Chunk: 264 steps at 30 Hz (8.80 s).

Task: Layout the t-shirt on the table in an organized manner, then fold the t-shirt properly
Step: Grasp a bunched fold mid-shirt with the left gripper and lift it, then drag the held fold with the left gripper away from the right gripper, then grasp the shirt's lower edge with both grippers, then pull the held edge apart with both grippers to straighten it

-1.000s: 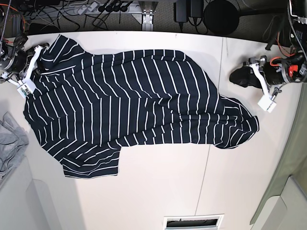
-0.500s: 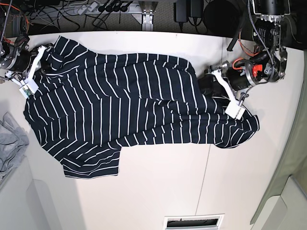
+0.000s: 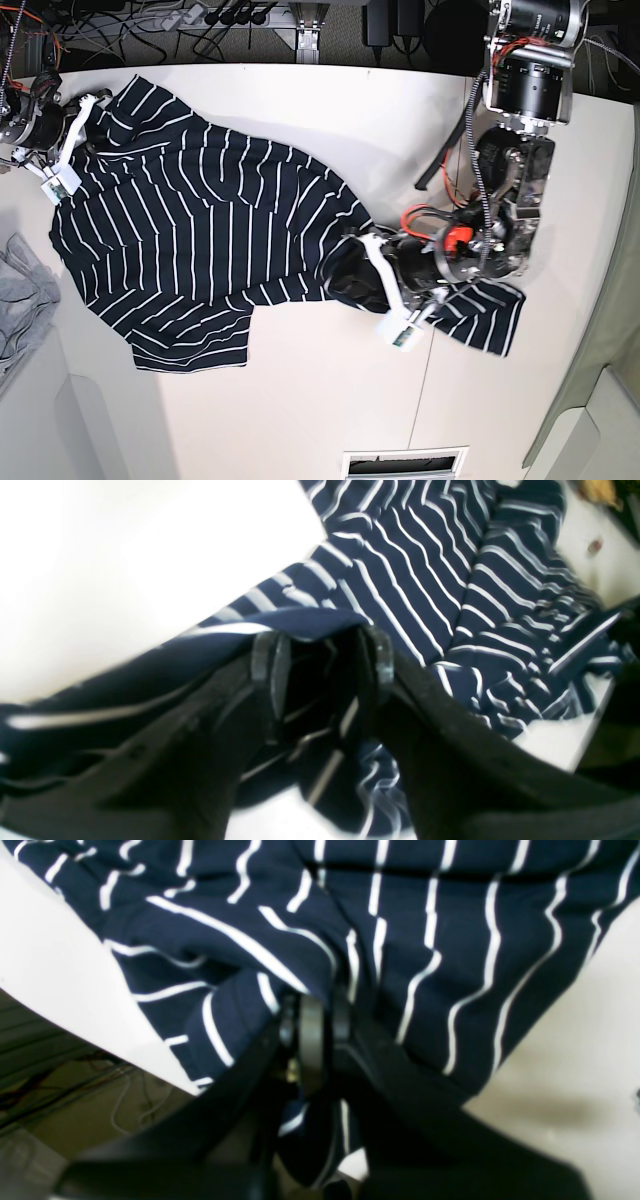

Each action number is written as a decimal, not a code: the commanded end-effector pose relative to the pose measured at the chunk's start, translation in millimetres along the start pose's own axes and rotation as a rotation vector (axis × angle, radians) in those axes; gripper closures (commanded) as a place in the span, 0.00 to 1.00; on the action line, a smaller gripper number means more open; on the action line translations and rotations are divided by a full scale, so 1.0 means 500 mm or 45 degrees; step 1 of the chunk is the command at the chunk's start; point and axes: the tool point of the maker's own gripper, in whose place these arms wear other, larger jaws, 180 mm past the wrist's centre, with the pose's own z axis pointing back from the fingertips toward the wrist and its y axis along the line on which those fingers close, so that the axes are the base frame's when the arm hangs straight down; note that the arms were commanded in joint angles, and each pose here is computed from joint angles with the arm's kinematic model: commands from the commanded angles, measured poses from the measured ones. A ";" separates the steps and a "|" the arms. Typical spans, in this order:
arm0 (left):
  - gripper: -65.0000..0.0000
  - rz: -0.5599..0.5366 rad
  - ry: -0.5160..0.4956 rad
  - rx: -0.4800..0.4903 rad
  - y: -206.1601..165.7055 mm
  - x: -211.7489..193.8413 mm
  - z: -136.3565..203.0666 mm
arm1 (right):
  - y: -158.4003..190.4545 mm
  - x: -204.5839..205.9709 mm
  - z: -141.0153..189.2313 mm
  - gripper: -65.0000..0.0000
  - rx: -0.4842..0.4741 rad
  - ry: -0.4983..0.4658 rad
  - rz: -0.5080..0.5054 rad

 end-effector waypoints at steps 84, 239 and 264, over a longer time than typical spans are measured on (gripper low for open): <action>1.00 0.092 0.052 0.245 0.174 -0.057 0.242 | -0.025 -0.012 0.001 1.00 -0.052 0.034 0.018; 0.91 0.231 0.576 0.623 0.431 -0.327 0.255 | -0.139 0.236 -0.180 1.00 -0.217 -0.273 -0.278; 0.86 0.080 0.278 0.343 0.360 -0.111 0.308 | -0.212 0.209 0.047 1.00 -0.229 -0.459 -0.491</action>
